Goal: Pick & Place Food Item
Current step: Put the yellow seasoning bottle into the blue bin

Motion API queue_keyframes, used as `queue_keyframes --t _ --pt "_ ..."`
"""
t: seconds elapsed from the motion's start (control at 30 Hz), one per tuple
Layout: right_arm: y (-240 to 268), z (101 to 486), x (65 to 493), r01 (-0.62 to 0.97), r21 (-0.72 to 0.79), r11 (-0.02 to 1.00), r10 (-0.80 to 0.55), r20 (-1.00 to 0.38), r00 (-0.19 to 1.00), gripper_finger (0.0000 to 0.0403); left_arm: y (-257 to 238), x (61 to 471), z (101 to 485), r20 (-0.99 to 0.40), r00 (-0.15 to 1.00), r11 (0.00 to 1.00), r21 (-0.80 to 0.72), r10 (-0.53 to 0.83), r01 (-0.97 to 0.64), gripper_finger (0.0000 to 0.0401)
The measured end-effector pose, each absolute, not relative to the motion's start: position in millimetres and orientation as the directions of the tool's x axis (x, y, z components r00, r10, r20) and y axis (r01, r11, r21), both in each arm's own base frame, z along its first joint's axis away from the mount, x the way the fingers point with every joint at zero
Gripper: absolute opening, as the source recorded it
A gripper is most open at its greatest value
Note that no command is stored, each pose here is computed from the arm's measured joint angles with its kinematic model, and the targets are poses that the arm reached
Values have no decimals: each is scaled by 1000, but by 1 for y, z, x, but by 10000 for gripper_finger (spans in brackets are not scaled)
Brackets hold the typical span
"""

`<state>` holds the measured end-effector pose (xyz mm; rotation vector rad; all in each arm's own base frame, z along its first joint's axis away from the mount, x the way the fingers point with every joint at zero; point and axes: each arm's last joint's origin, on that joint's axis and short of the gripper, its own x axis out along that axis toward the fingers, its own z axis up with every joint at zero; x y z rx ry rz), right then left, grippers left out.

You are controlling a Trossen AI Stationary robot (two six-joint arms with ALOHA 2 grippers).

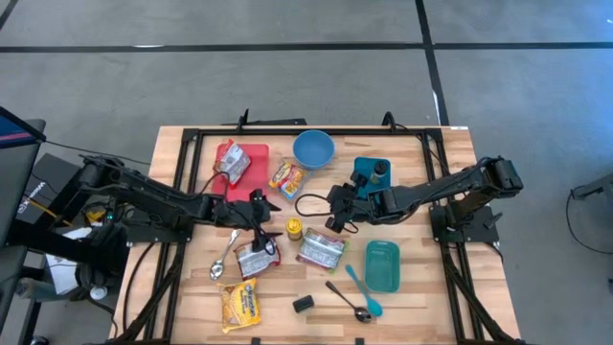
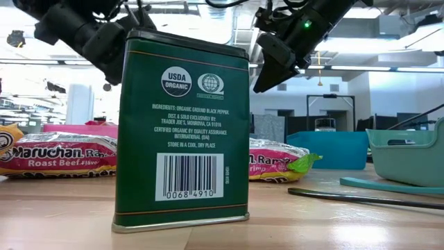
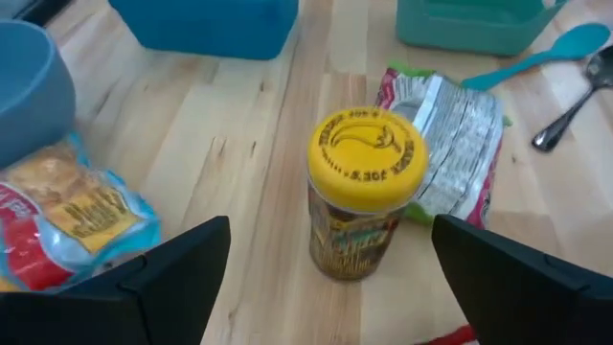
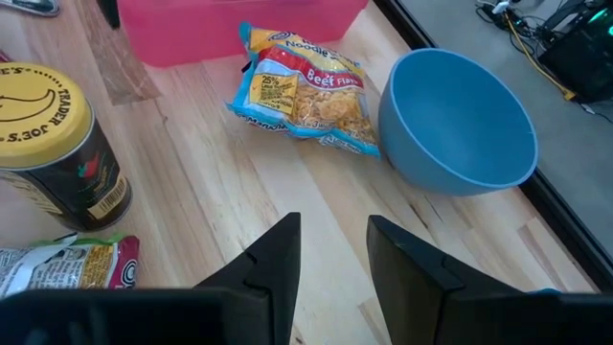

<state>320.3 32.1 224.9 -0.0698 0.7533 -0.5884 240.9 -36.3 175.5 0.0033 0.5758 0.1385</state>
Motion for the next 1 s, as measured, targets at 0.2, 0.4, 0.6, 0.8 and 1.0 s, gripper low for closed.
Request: queue_keyframes --t 0.2,0.4,0.6,0.8,1.0 --pt "32 225 320 478 -264 838 -526 -624 578 116 -38 249 157 -583 801 989 41 137 -139 356" --pt "32 225 320 476 -262 839 -524 -626 578 116 -38 257 141 -605 783 985 7 143 -174 360" --pt "32 225 320 476 -262 839 -524 -626 578 116 -40 263 129 -610 784 988 -13 114 -154 360" --pt "32 225 320 477 -262 839 -524 -626 578 116 -40 265 124 -612 782 988 -10 117 -155 360" --pt "32 225 320 477 -262 839 -524 -626 578 116 -41 268 121 -604 789 989 -7 113 -147 364"
